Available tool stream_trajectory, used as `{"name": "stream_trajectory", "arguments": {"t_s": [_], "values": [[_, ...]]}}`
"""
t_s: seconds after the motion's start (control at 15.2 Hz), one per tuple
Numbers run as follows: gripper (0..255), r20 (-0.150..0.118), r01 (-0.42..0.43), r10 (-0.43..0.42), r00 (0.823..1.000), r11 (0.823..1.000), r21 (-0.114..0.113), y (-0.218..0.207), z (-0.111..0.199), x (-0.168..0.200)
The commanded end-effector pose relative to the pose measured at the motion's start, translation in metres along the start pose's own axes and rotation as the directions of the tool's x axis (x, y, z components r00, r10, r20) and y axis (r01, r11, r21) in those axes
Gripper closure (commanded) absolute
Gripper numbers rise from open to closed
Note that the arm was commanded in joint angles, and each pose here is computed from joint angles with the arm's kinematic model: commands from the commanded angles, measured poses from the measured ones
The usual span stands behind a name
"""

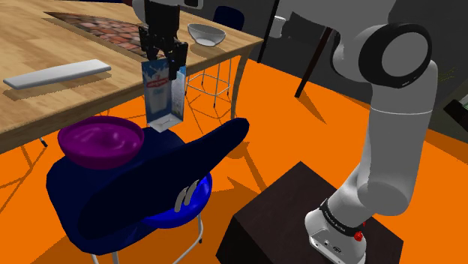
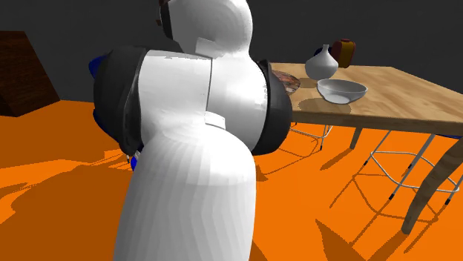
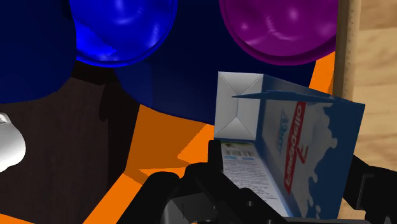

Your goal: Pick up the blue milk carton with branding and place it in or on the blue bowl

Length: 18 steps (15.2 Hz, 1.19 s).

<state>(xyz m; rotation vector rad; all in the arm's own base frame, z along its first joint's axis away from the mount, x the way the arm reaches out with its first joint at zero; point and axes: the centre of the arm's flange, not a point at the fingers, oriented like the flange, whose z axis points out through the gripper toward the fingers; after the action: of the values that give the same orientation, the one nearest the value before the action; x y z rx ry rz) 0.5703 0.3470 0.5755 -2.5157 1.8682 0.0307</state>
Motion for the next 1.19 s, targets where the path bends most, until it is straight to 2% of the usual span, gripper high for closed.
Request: {"name": "stream_trajectory", "arguments": {"t_s": [0.0,0.73,1.12], "values": [[255,0.000,0.000,0.000,1.000,1.000,0.001,0.001,-0.012,0.000],[255,0.000,0.000,0.000,1.000,1.000,0.001,0.001,-0.066,-0.001],[255,0.000,0.000,0.000,1.000,1.000,0.001,0.060,-0.086,-0.050]]}}
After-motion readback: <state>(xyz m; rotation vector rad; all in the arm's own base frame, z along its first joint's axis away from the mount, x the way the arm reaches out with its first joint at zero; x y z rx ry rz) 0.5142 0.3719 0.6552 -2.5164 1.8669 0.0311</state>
